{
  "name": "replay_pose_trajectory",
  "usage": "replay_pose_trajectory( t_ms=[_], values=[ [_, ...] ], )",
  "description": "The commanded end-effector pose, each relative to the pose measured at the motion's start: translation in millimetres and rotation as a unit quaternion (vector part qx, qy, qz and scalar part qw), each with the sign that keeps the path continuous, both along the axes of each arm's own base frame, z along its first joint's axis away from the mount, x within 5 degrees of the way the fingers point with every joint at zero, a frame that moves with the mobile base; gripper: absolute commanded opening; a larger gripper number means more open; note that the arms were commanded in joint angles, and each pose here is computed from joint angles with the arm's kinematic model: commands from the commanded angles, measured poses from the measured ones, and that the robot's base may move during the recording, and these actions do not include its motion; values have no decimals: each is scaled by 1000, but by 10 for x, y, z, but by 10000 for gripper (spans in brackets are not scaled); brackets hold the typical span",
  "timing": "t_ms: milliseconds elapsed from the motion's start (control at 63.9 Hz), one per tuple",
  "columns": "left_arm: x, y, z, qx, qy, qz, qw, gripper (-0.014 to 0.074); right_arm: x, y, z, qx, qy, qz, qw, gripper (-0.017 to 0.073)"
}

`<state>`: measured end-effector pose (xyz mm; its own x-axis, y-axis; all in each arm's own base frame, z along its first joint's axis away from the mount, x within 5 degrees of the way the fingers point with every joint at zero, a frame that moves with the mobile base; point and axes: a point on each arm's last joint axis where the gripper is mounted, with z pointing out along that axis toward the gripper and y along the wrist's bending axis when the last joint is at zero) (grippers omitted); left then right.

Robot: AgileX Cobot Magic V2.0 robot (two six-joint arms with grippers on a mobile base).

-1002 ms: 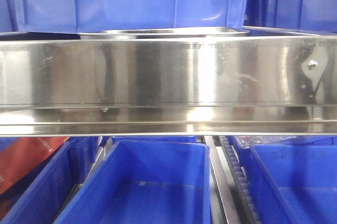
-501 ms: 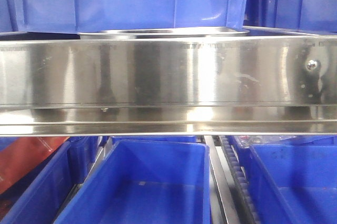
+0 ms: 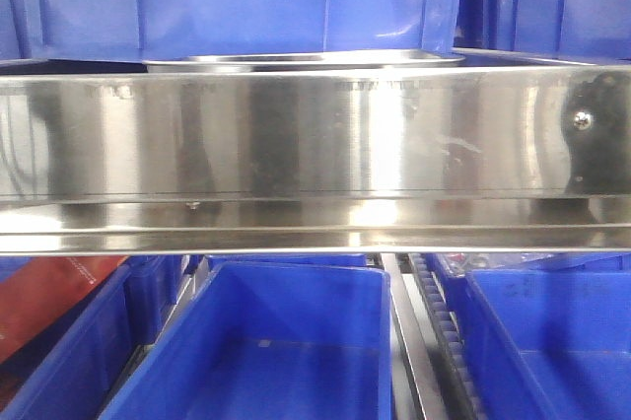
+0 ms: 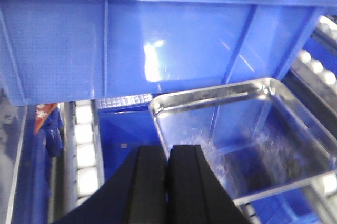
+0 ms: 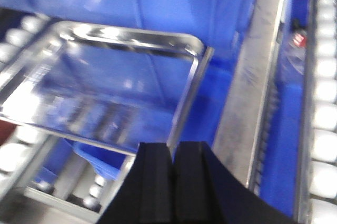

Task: Stack silver trays without gaps

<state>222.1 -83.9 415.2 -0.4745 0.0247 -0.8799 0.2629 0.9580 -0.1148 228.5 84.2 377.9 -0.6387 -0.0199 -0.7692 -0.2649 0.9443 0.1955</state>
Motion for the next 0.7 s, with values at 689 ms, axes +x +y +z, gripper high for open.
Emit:
replay_pose_trajectory(
  t_ms=[689],
  values=[
    [551,-360,-348,13,96,1,995,-16,721,448,-237,-79,53,-51,994,-52]
  ],
)
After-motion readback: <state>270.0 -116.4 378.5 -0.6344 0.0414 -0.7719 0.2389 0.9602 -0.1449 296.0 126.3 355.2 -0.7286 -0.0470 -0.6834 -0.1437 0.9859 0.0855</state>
